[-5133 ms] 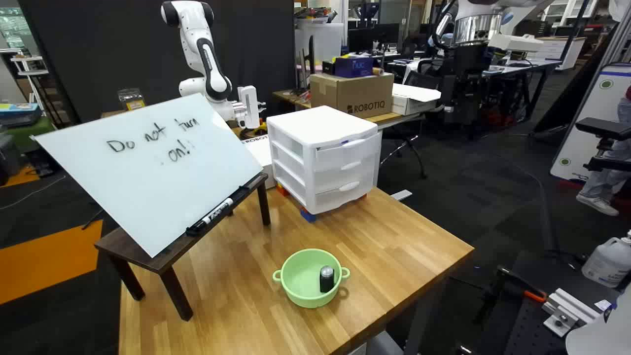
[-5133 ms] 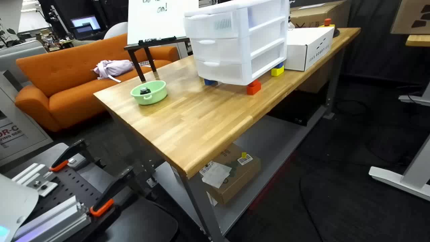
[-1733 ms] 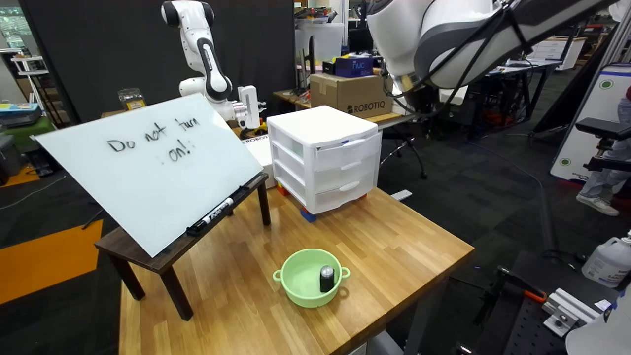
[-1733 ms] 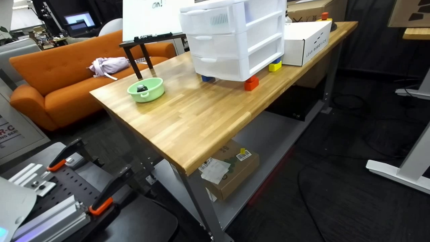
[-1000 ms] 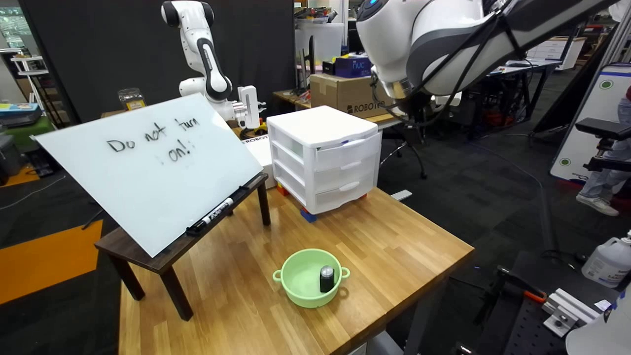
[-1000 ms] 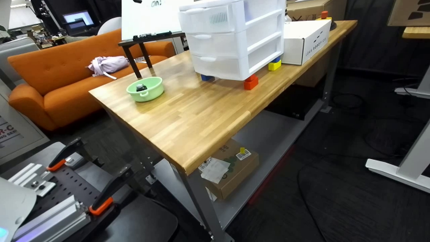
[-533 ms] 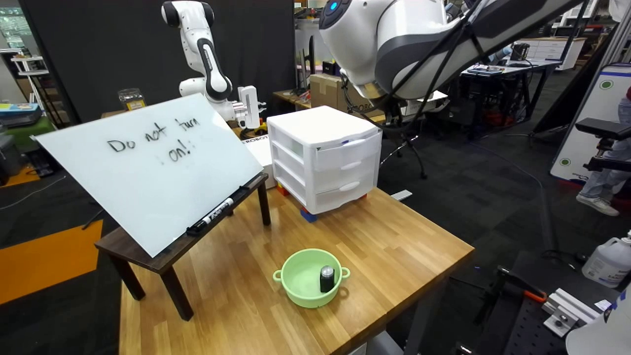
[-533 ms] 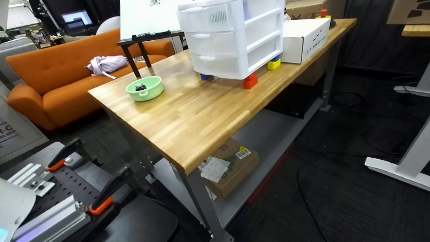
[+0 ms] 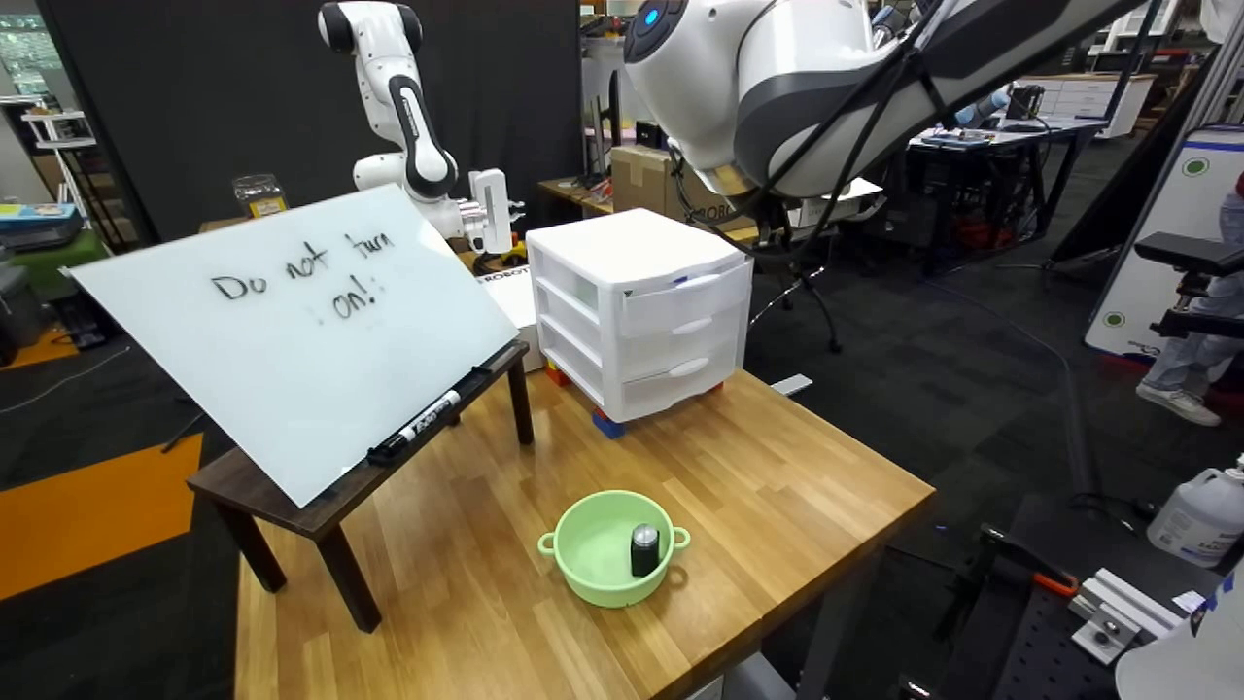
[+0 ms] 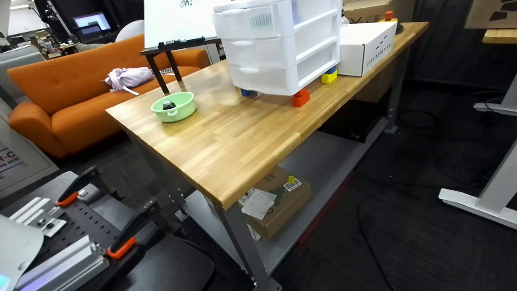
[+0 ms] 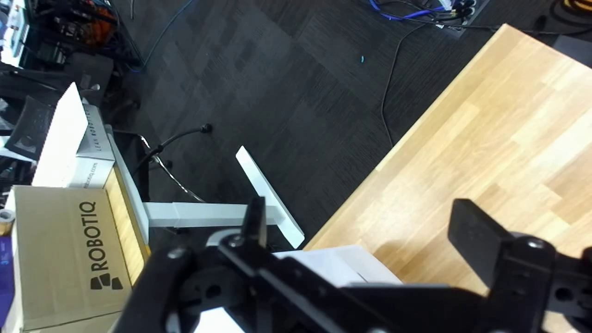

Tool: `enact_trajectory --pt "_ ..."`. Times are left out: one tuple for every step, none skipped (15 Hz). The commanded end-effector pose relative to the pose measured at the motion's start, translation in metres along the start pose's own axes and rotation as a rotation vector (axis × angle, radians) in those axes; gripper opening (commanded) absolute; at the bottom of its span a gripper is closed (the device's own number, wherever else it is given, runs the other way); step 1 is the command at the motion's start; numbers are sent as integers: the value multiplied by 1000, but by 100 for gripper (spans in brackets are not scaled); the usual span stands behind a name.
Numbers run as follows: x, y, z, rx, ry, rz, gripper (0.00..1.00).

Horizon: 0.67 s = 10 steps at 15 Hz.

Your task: Open the top cabinet drawer on the table

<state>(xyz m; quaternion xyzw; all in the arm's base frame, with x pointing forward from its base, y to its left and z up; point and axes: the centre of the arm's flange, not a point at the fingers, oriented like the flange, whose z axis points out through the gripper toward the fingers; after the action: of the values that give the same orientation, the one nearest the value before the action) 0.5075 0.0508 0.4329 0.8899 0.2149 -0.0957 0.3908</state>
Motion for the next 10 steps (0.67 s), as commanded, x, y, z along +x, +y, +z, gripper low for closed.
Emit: enact_trajectory --pt "5 6 -2 19 26 -10 100" --pt "9 7 -6 23 45 -27 100" --pt "15 6 -14 22 71 -58 100" --pt "20 5 -24 19 107 -96 100" --pt "26 3 -35 8 141 -140 100" --pt "30 -1 -45 1 173 -185 100" --pt "35 -6 -55 -8 202 -240 100" --pt "38 -11 -62 -14 223 -287 100" --pt "42 -18 -65 -23 236 -344 100" --pt "44 -23 -66 -27 245 -398 100"
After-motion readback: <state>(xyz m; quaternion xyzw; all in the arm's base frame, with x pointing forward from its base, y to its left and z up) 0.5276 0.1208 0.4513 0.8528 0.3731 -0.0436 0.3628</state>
